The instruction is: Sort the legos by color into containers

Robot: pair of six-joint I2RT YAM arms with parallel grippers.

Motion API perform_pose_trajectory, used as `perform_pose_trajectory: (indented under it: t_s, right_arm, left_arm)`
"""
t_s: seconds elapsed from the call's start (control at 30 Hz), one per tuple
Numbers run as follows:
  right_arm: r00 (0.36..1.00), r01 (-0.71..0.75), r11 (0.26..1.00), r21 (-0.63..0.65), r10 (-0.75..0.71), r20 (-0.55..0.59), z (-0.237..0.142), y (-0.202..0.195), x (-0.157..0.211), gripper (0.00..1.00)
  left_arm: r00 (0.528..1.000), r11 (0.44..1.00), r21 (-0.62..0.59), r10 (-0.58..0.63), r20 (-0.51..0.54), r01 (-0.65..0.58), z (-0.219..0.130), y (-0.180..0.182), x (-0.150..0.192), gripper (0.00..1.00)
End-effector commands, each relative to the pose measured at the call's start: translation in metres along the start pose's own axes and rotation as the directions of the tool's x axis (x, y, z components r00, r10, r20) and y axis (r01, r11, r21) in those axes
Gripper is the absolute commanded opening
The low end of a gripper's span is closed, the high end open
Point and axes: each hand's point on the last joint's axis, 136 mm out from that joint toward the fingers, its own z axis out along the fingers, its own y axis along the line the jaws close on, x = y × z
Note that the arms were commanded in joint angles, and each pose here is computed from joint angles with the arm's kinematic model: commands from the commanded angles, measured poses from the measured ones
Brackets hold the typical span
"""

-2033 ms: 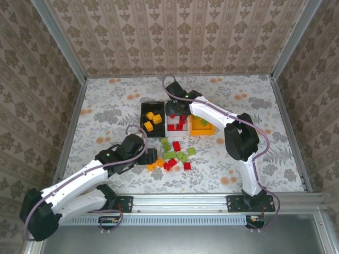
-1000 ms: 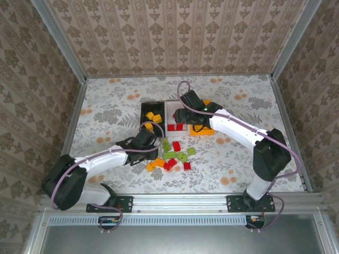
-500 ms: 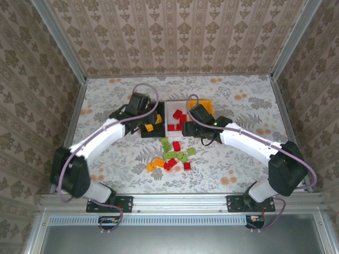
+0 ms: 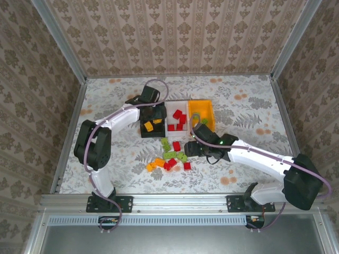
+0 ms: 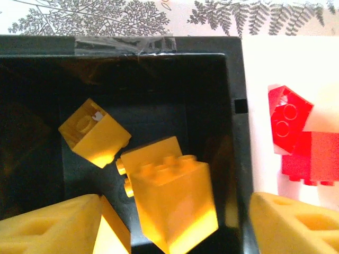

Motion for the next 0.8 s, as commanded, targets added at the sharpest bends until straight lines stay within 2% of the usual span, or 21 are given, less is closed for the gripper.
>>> perform_pose_trajectory:
  t_s: [0.0,0.13,0.3,0.53,0.63,0.77]
  right_arm:
    - [0.998,0.011,1.0,-0.017,-0.012,-0.066,0.007,0.007,0.029,0.69]
    - [0.993,0.06,0.998,-0.024,-0.062,-0.105,0.018,0.021,0.047,0.69]
    - [0.985,0.095,0.995,0.007,-0.093,-0.147,0.041,0.029,0.062,0.69]
    - [0.986,0.088,0.989,0.12,-0.07,-0.15,0.058,0.014,0.062,0.66]
    - [0.986,0.088,0.987,0.136,-0.067,-0.151,0.063,0.01,0.064,0.59]
    - [0.987,0.08,0.985,0.151,-0.058,-0.148,0.064,0.005,0.064,0.41]
  left_arm:
    - [0.994,0.994,0.107,-0.001,0.107,-0.01,-0.049,-0.027,-0.022,0.84]
    - [0.981,0.981,0.183,0.023,0.192,-0.059,-0.096,-0.051,-0.021,1.0]
    - [0.966,0.97,0.219,0.051,0.252,-0.108,-0.142,-0.061,0.007,1.0]
    - [0.963,0.975,0.216,-0.009,0.268,-0.051,-0.166,-0.033,0.058,1.0]
    - [0.966,0.979,0.205,-0.034,0.256,-0.02,-0.167,-0.016,0.078,1.0]
    - [0.971,0.988,0.152,-0.059,0.232,0.024,-0.159,0.011,0.104,1.0]
